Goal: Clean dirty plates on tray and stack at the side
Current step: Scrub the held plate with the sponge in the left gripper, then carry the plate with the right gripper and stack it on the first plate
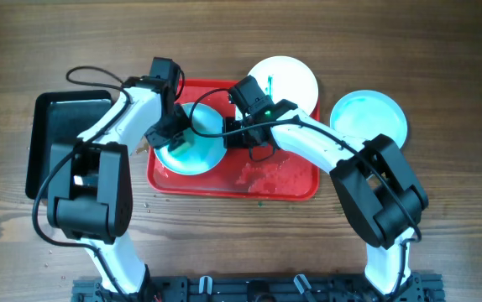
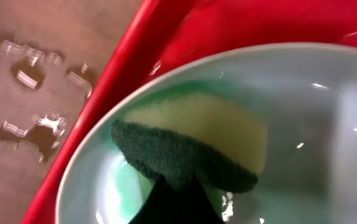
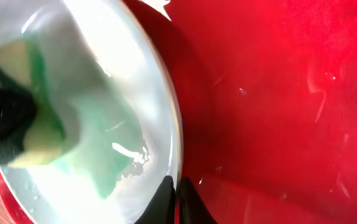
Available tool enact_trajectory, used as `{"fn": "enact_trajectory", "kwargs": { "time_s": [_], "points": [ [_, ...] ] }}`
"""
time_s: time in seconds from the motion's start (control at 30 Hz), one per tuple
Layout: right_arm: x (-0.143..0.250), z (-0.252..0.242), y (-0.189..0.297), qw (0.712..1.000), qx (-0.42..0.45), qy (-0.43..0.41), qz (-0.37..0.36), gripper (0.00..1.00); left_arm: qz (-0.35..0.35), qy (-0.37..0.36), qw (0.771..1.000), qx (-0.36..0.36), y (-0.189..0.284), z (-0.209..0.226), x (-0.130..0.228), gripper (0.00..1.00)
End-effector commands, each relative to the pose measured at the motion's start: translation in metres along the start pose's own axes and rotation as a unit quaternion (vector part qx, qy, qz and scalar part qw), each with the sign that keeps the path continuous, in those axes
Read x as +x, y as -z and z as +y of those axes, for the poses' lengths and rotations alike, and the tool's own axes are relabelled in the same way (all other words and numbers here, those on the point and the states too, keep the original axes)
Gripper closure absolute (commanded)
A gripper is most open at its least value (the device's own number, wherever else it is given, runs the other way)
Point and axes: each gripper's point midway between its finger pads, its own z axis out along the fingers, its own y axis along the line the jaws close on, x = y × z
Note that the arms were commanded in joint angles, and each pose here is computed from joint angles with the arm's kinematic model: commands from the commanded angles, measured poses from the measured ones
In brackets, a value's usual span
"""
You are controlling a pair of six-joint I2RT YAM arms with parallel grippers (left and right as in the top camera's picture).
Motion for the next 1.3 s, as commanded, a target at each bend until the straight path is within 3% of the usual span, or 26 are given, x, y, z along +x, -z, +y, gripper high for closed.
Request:
{"fn": "enact_trajectory", "kwargs": {
  "time_s": [0.0, 0.03, 0.07, 0.17, 0.23, 0.33, 0.4, 0.47, 0.6, 0.7, 0.73, 0.77, 0.83, 1.03, 1.1, 1.13, 1.27],
  "points": [
    [-0.003, 0.005, -0.001, 1.000, -0.009, 0.003, 0.001, 0.96, 0.139, -0.159, 0.967, 0.141, 0.000, -0.037, 0.062, 0.96],
    [-0.003, 0.005, -0.001, 1.000, -0.009, 0.003, 0.001, 0.96, 0.154, -0.225, 0.942, 0.198, 0.008, -0.052, 0.075, 0.96],
    [-0.002, 0.006, -0.001, 1.000, -0.010, 0.004, 0.002, 0.96, 0.167, -0.312, 0.896, 0.268, 0.021, -0.067, 0.094, 0.96],
    [-0.002, 0.005, -0.001, 1.000, -0.010, 0.004, 0.002, 0.96, 0.148, -0.366, 0.878, 0.270, 0.020, -0.066, 0.094, 0.96],
    [-0.003, 0.005, -0.001, 1.000, -0.010, 0.003, 0.002, 0.96, 0.102, -0.346, 0.912, 0.195, 0.003, -0.055, 0.067, 0.96],
    [-0.003, 0.006, -0.001, 1.000, -0.010, 0.003, 0.001, 0.96, -0.015, -0.197, 0.980, 0.021, -0.013, -0.017, 0.001, 0.96],
    [-0.003, 0.005, -0.001, 1.000, -0.009, 0.003, 0.000, 0.96, -0.091, -0.081, 0.990, -0.075, -0.009, 0.013, -0.029, 0.96],
    [-0.008, 0.003, -0.001, 1.000, 0.000, 0.004, -0.011, 0.96, -0.087, -0.054, 0.989, -0.110, -0.006, 0.029, -0.025, 0.96],
    [-0.015, 0.006, -0.001, 1.000, -0.004, 0.008, -0.027, 0.96, -0.068, -0.022, 0.994, -0.088, 0.025, 0.024, -0.018, 0.96],
    [-0.017, 0.004, -0.003, 0.999, -0.002, 0.009, -0.032, 0.96, -0.109, -0.035, 0.992, -0.044, 0.085, 0.008, -0.037, 0.96],
    [-0.017, 0.004, -0.005, 0.999, -0.002, 0.009, -0.032, 0.93, -0.124, -0.039, 0.991, -0.033, 0.104, 0.006, -0.043, 0.96],
    [-0.018, 0.004, -0.007, 0.999, -0.003, 0.009, -0.032, 0.81, -0.134, -0.044, 0.990, -0.022, 0.120, 0.006, -0.047, 0.96],
    [-0.017, 0.004, -0.010, 1.000, -0.006, 0.009, -0.029, 0.76, -0.139, -0.039, 0.990, -0.002, 0.135, 0.010, -0.052, 0.96],
    [-0.002, 0.007, -0.031, 0.999, -0.025, -0.028, 0.002, 0.79, -0.137, 0.017, 0.990, 0.001, 0.131, 0.043, -0.075, 0.96],
    [-0.001, 0.005, -0.032, 0.999, -0.022, -0.038, 0.005, 0.94, -0.135, 0.019, 0.991, 0.000, 0.130, 0.045, -0.075, 0.96],
    [-0.001, 0.004, -0.031, 0.999, -0.022, -0.039, 0.006, 0.96, -0.134, 0.019, 0.991, -0.001, 0.129, 0.046, -0.074, 0.96],
    [-0.011, 0.001, 0.003, 0.999, -0.027, -0.034, 0.002, 0.96, -0.129, 0.018, 0.991, 0.006, 0.129, 0.043, -0.073, 0.96]
  ]
}}
